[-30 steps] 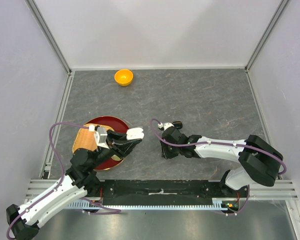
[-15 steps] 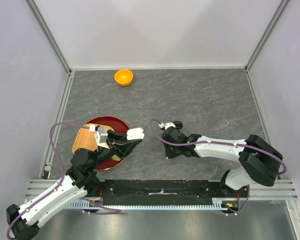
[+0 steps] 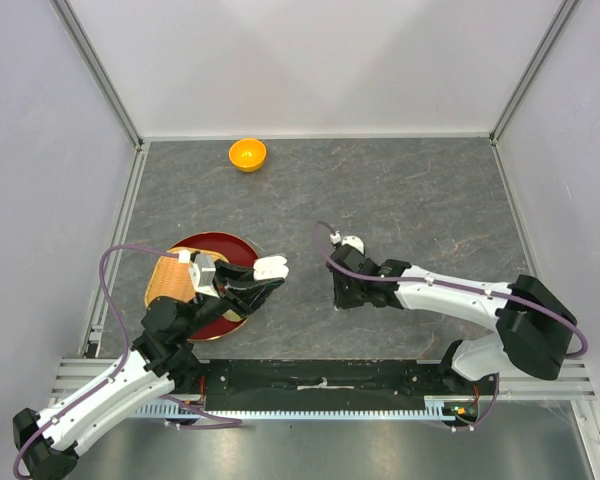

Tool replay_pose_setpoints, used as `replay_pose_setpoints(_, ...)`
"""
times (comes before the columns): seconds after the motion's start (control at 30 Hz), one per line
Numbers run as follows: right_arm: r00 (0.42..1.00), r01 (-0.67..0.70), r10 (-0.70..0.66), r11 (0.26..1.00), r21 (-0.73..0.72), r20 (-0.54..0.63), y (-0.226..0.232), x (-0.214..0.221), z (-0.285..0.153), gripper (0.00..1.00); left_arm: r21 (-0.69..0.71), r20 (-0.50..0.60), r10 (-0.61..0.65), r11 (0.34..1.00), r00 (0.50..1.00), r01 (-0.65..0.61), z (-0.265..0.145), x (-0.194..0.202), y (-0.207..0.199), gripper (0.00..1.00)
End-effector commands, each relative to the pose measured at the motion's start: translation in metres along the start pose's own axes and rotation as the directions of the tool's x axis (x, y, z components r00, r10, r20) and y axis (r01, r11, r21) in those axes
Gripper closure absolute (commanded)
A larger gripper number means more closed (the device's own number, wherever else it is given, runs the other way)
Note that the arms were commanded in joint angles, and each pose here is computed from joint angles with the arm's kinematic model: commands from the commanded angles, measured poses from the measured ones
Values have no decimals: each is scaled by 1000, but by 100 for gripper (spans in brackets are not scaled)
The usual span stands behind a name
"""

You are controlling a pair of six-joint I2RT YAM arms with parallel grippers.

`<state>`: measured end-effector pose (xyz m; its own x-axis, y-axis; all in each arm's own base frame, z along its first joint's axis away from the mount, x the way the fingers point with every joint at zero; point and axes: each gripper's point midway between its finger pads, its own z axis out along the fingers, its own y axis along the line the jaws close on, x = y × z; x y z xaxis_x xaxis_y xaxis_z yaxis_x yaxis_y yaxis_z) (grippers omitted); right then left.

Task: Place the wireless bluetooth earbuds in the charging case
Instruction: Pick up the earbud from the center of the board, then place the earbud in the charging case.

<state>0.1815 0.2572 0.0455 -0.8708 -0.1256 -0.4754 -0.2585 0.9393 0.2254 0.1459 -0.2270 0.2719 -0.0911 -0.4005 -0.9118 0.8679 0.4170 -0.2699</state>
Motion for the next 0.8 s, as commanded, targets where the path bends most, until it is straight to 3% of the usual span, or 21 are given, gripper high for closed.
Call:
replay_pose_setpoints(0.0, 975, -201, 207, 976, -83, 76, 23, -47, -40, 100, 0, 24, 82, 997, 996, -82, 1, -3, 4, 98)
replay_pose_setpoints(0.2, 933, -325, 338, 939, -115, 122, 30, -96, -106, 100, -11, 72, 277, 961, 958, -276, 2, -1, 14, 98)
replay_pose_setpoints(0.37, 866, -414, 466, 872, -263, 180, 56, -142, -164, 100, -81, 81, 416, 908, 906, -410, 5, -2, 32, 98)
replay_pose_setpoints(0.53, 840, -478, 535, 807, -347, 88, 82, -150, -185, 100, -147, 85, 503, 860, 860, -488, 11, -11, 46, 98)
replay_pose_setpoints(0.63, 839, -512, 545, 778, -364, -15, 98, -142, -181, 100, -175, 76, 552, 827, 830, -534, 14, -14, 52, 98)
replay_pose_setpoints(0.77, 835, -526, 546, 758, -386, -67, 112, -142, -177, 100, -202, 53, 613, 780, 788, -592, 16, -17, 60, 98)
